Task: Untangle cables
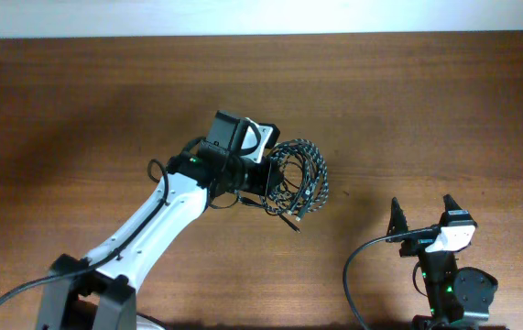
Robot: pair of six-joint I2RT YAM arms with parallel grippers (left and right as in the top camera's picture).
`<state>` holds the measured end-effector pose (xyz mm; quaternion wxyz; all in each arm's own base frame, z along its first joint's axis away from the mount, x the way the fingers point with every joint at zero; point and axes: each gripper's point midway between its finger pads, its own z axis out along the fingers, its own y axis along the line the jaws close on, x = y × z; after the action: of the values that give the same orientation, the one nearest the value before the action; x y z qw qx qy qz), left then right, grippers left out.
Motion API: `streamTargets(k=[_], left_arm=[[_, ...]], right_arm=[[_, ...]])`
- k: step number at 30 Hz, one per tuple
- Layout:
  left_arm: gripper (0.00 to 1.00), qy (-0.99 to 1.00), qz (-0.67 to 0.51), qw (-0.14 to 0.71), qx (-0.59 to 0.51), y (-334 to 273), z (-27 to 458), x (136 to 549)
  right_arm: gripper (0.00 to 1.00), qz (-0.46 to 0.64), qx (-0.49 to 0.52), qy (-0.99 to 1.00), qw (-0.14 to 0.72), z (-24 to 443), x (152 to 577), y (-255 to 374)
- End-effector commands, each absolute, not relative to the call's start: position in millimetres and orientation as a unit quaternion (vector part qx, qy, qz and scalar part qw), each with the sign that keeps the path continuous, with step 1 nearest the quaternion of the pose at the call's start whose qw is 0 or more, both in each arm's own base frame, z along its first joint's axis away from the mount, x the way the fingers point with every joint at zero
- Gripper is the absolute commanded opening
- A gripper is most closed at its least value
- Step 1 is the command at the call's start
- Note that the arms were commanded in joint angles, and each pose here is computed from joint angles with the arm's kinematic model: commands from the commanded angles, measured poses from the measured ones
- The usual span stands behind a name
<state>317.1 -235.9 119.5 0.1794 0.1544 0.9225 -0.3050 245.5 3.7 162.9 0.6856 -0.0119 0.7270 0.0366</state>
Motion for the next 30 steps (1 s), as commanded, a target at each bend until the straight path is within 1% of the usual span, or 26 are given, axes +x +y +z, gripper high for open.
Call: streamTargets(k=[1, 3, 4, 5, 6, 7, 8, 10, 12, 13, 14, 15, 18, 20, 22, 23, 25, 26, 28, 29, 30], left_arm=[[0.0, 0.887, -0.362, 0.217, 0.187, -251, 166, 314], [0.0, 0.889, -0.373, 0.215, 0.157, -253, 169, 318], [0.0, 0.89, -0.378, 0.213, 0.142, -254, 171, 319], [0.0, 0.889, -0.379, 0.214, 0.141, -254, 171, 320], [0.0, 0.889, -0.379, 0.214, 0.141, -254, 171, 320], [0.0, 0.889, -0.379, 0.214, 0.141, -254, 171, 320], [0.0, 0.889, -0.379, 0.214, 0.141, -254, 171, 320], [0.0, 0.89, -0.377, 0.216, 0.141, -254, 171, 321], [0.0, 0.902, -0.336, 0.24, 0.124, -242, 165, 333], [0.0, 0.908, -0.314, 0.253, 0.114, -236, 163, 340], [0.0, 0.909, -0.3, 0.268, 0.109, -232, 163, 347], [0.0, 0.905, -0.303, 0.278, 0.11, -234, 167, 350], [0.0, 0.898, -0.308, 0.292, 0.113, -236, 172, 355], [0.0, 0.897, -0.308, 0.296, 0.117, -237, 174, 356], [0.0, 0.895, -0.31, 0.297, 0.117, -237, 174, 356], [0.0, 0.89, -0.334, 0.283, 0.127, -244, 177, 349], [0.0, 0.876, -0.38, 0.257, 0.148, -257, 183, 335], [0.0, 0.87, -0.398, 0.246, 0.156, -262, 186, 329], [0.0, 0.852, -0.438, 0.227, 0.177, -272, 195, 317], [0.0, 0.841, -0.461, 0.212, 0.188, -277, 200, 309], [0.0, 0.832, -0.479, 0.2, 0.197, -281, 204, 302]], right_arm=[[0.99, 0.04, -0.01, 0.728, 0.684, 160, 246, 5], [0.99, 0.043, -0.012, 0.728, 0.684, 160, 245, 6], [0.99, 0.086, -0.007, 0.727, 0.681, 161, 245, 16], [0.99, 0.156, 0.036, 0.725, 0.67, 161, 243, 23], [0.99, 0.25, 0.076, 0.721, 0.641, 162, 240, 38], [0.99, 0.344, 0.052, 0.721, 0.6, 164, 229, 67], [0.99, 0.387, 0.004, 0.722, 0.574, 164, 218, 88], [0.99, 0.437, -0.057, 0.715, 0.543, 167, 200, 111], [0.99, 0.439, -0.069, 0.698, 0.562, 180, 199, 111], [0.99, 0.421, -0.058, 0.688, 0.588, 188, 205, 104], [0.99, 0.395, -0.026, 0.686, 0.61, 191, 215, 91], [0.99, 0.388, -0.018, 0.686, 0.616, 194, 217, 88], [0.98, 0.402, 0.02, 0.703, 0.586, 202, 223, 85], [0.99, 0.402, 0.041, 0.74, 0.537, 200, 233, 86], [0.99, 0.359, -0.005, 0.768, 0.53, 202, 247, 85], [0.99, 0.38, -0.031, 0.767, 0.516, 221, 253, 94], [0.99, 0.445, -0.096, 0.747, 0.485, 247, 244, 117], [0.99, 0.478, -0.129, 0.732, 0.467, 253, 234, 128], [1.0, 0.496, -0.12, 0.737, 0.444, 247, 235, 130], [0.74, 0.506, -0.1, 0.743, 0.426, 243, 239, 130], [0.62, 0.515, -0.084, 0.748, 0.409, 239, 240, 130]])
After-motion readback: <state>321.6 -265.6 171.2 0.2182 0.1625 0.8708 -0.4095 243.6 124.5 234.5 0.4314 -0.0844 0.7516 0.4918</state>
